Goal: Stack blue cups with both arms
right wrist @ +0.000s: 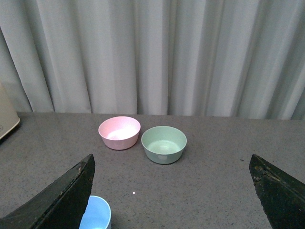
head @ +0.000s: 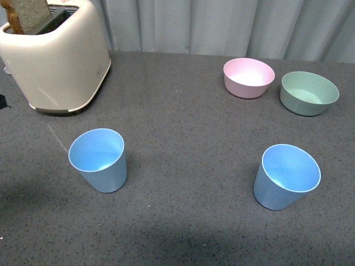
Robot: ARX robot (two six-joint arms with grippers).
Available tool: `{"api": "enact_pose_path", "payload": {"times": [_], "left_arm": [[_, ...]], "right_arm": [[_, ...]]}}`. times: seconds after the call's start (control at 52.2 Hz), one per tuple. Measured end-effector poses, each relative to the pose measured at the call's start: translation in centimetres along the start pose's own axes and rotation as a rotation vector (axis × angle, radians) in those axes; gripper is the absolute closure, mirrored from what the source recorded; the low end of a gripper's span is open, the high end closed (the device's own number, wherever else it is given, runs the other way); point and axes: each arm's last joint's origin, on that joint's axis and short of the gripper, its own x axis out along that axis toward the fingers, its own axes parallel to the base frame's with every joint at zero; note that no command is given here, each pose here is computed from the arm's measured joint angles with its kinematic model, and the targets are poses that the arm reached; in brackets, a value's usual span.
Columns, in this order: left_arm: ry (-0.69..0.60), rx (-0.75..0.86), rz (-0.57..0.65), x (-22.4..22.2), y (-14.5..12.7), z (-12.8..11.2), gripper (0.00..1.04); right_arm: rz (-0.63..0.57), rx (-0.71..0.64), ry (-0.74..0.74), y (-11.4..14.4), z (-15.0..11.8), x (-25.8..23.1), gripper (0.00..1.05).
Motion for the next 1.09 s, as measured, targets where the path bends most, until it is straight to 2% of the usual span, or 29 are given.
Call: {"api": "enact_pose_path", "payload": {"times": [0.191,0.402,0.632,1.053,1.091], "left_arm": [[0.137,0.010,-0.011,3.5,0.2,0.7,0.07],[0.253,0.038,-0.001,6.2,0.4,0.2,0.07],[0.294,0.061,-0.033,8.5,-0.5,0.6,0.07],[0.394,0.106,0.018,11.8,-0.8,-0.1,0.07],[0.399,0.106,0.017,12.0,-0.9,-0.1,0.10]], "right_arm": [[0.000,0.000,0.000,0.0,0.0,0.0,0.10],[0.000,0.000,0.000,0.0,0.0,0.0,0.10],[0.000,0.000,0.000,0.0,0.0,0.0,0.10],[0.000,0.000,0.000,0.0,0.0,0.0,0.10],[0.000,0.000,0.000,0.0,0.0,0.0,0.10]]}}
